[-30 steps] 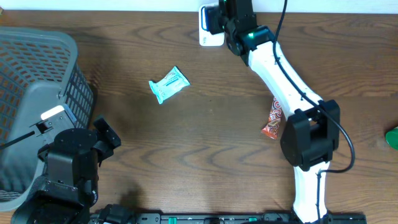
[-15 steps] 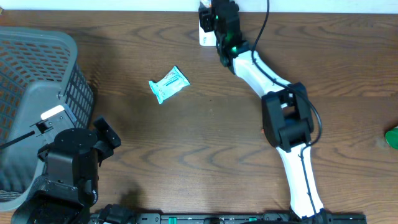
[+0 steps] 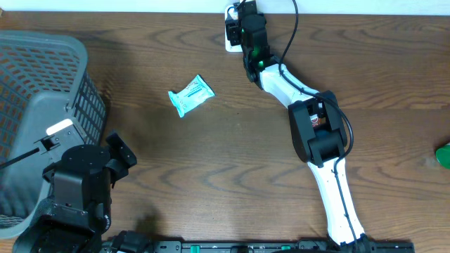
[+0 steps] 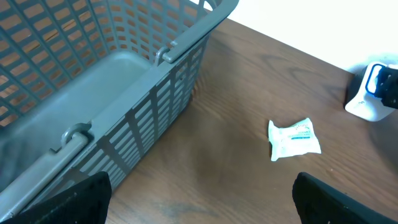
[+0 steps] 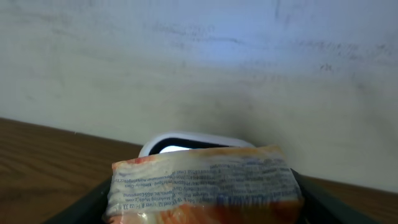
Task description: Scan the item barcode
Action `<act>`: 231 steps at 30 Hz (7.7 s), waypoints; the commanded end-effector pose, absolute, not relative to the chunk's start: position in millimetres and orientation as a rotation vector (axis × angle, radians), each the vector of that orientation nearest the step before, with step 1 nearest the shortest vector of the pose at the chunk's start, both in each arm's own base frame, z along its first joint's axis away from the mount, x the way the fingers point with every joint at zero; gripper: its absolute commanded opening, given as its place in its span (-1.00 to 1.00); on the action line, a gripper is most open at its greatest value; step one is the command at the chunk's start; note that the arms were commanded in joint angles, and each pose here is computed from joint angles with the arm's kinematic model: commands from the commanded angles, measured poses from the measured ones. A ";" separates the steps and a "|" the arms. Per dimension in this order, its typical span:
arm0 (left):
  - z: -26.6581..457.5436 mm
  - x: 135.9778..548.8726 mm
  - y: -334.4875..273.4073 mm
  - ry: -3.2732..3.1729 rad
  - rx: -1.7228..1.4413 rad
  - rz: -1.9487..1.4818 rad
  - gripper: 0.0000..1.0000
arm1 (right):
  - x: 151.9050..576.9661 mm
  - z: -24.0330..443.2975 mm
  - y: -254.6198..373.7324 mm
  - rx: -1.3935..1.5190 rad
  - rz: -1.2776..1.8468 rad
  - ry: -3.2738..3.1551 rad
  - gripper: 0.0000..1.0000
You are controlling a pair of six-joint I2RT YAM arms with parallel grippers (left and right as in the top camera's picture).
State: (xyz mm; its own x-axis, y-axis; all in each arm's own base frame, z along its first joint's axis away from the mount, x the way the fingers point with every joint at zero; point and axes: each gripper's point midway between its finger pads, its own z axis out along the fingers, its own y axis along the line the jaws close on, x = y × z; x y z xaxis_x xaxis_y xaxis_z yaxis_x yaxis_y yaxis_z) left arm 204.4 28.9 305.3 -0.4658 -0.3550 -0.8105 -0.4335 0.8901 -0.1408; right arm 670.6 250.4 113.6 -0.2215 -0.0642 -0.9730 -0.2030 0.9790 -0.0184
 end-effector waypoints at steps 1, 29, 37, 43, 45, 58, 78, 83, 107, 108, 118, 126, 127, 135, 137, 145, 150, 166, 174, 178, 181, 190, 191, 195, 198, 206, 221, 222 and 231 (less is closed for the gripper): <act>304.4 204.6 31.7 2.100 -0.578 0.122 0.86 | 672.4 141.2 247.2 -0.190 0.116 1.752 0.37; 304.4 204.6 31.7 2.100 -0.578 0.122 0.86 | 476.3 194.6 -106.9 0.314 -0.495 2.635 0.20; 304.4 204.6 31.7 2.100 -0.578 0.122 0.86 | 436.7 146.1 -228.8 0.721 -0.521 2.697 0.37; 304.4 204.6 31.7 2.100 -0.578 0.122 0.86 | 399.9 111.4 -282.2 0.939 -0.411 2.741 0.40; 304.4 204.6 31.7 2.100 -0.578 0.122 0.86 | 399.5 110.4 -287.3 0.966 -0.327 2.718 0.45; 304.4 204.6 31.7 2.100 -0.578 0.122 0.86 | 455.8 191.8 -178.9 0.669 0.556 2.473 0.98; 304.4 204.6 31.7 2.100 -0.577 0.123 0.86 | 402.9 96.9 10.4 0.238 0.480 3.064 0.93; 304.4 204.6 31.7 2.100 -0.578 0.122 0.86 | 387.2 61.8 19.1 0.098 0.568 3.085 0.85; 304.4 204.6 31.7 2.100 -0.578 0.122 0.86 | 369.7 -35.4 31.2 0.003 0.637 2.934 0.59; 304.4 204.6 31.7 2.100 -0.578 0.122 0.86 | 368.8 -36.1 31.3 0.003 0.637 2.935 0.53; 304.4 204.6 31.7 2.100 -0.578 0.122 0.86 | 359.9 -38.7 32.3 -0.009 0.647 2.962 -0.98; 304.4 204.6 31.7 2.100 -0.578 0.122 0.86 | 404.0 11.5 32.6 0.025 0.661 2.840 -0.97; 304.4 204.6 31.7 2.100 -0.578 0.122 0.86 | 414.0 25.7 30.0 0.015 0.632 2.809 -0.97; 304.4 204.6 31.7 2.100 -0.578 0.122 0.86 | 457.9 135.1 -50.0 0.288 -0.213 2.531 -0.97; 304.4 204.6 31.7 2.100 -0.578 0.122 0.86 | 458.9 161.4 -57.8 0.350 -0.374 2.428 -0.97; 304.4 204.6 31.7 2.100 -0.578 0.122 0.86 | 453.7 201.3 -49.6 0.531 -0.830 2.089 -0.97; 304.4 204.6 31.7 2.100 -0.578 0.122 0.86 | 451.1 195.4 -25.9 0.511 -1.051 1.952 -0.97; 304.2 204.6 31.7 2.100 -0.578 0.123 0.86 | 449.3 105.3 85.6 0.178 -1.101 1.994 -0.97; 304.4 204.6 31.7 2.100 -0.578 0.122 0.86 | 444.6 100.4 128.3 0.118 -0.983 2.000 -0.97; 304.4 204.6 31.7 2.100 -0.577 0.123 0.86 | 442.6 114.2 126.8 0.141 -1.038 1.920 -0.97; 304.4 204.6 31.7 2.100 -0.578 0.122 0.86 | 437.7 145.8 113.8 0.231 -1.166 1.738 -0.97; 304.4 204.6 31.7 2.100 -0.577 0.123 0.86 | 444.5 157.1 91.5 0.280 -1.266 1.691 -0.97; 304.4 204.6 31.7 2.100 -0.578 0.122 0.86 | 444.7 157.1 91.6 0.273 -1.272 1.695 -0.97; 304.4 204.6 31.7 2.100 -0.578 0.122 0.86 | 443.7 157.0 96.2 0.262 -1.267 1.694 -0.97; 304.4 204.6 31.7 2.100 -0.578 0.122 0.86 | 443.1 157.0 98.9 0.256 -1.262 1.694 -0.97; 304.4 204.6 31.7 2.100 -0.578 0.122 0.86 | 438.1 156.3 114.9 0.153 -1.296 1.716 -0.97; 304.4 204.6 31.7 2.100 -0.578 0.122 0.86 | 430.2 148.9 159.1 0.090 -1.202 1.705 -0.97; 304.4 204.6 31.7 2.100 -0.578 0.122 0.86 | 431.0 143.9 159.4 0.085 -1.209 1.706 -0.97; 304.4 204.6 31.7 2.100 -0.577 0.123 0.86 | 429.6 73.1 160.6 -0.161 -1.419 1.750 -0.97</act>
State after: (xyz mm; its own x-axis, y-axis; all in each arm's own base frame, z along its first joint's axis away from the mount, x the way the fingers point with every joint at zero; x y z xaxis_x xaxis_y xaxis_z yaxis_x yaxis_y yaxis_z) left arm 205.1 28.7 304.3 -0.4697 -0.3539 -0.8088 -0.4341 0.8903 -0.1375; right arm 433.9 162.8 96.4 -0.5703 -0.5131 -0.6415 0.4580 0.4496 -0.7669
